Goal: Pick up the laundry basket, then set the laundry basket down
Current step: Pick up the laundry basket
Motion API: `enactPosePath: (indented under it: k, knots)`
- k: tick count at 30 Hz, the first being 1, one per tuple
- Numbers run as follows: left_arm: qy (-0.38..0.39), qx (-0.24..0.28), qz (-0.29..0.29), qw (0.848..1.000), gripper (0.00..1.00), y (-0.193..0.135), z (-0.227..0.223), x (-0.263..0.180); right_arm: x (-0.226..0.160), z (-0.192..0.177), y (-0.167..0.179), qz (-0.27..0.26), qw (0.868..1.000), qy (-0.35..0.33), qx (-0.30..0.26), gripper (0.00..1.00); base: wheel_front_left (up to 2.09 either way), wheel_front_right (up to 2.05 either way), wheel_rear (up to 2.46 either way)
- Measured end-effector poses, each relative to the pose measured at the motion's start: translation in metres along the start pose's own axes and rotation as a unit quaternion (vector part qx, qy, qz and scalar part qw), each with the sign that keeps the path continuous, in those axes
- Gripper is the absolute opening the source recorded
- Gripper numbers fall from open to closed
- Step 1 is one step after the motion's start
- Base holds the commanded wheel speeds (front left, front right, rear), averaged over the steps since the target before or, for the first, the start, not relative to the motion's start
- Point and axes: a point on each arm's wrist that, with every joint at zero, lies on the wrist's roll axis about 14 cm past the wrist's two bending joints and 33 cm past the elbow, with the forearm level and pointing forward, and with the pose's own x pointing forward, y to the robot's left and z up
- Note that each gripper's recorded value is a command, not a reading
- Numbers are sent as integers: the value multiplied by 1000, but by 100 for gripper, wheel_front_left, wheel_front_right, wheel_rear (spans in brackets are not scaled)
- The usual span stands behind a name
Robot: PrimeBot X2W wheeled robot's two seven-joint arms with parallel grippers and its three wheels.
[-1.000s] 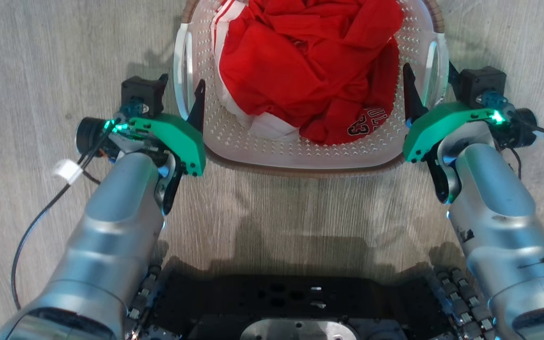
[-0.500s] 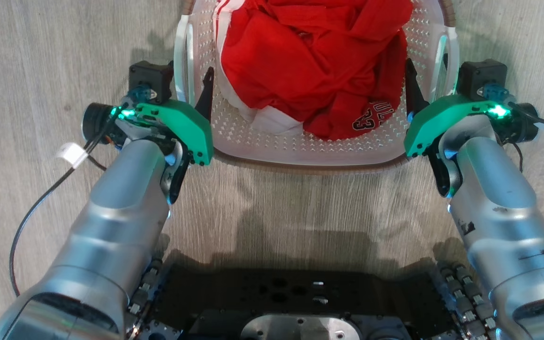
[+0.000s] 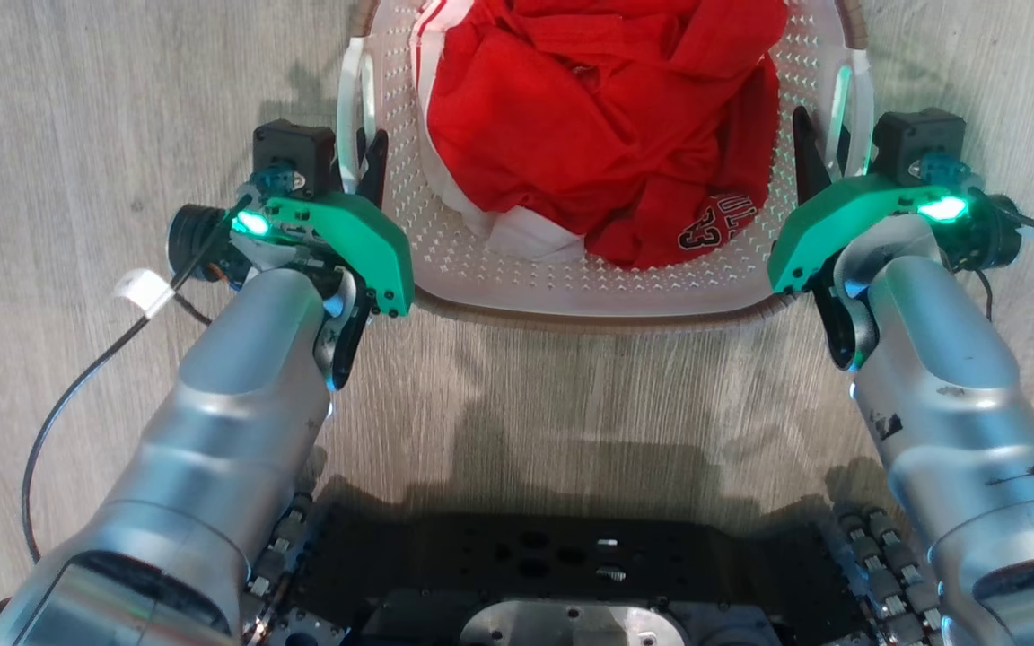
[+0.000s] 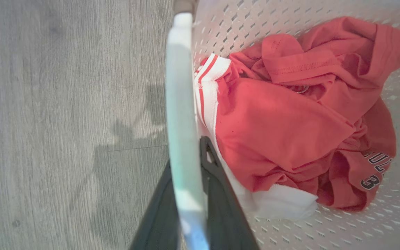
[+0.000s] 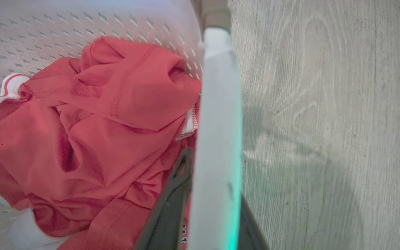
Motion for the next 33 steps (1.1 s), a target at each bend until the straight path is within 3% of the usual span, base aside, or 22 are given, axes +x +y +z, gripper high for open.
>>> enactPosePath:
  k: [16, 33]
  knots:
    - [-8, -1, -5, 1000, 0, -11, 10, -15, -17, 10, 1, -7, 1000, 2, 3, 0, 0, 0, 0]
    - [18, 2, -9, 1000, 0, -29, -3, -69, -72, 12, 19, -7, 999, 35, 18, 0, 0, 0, 0]
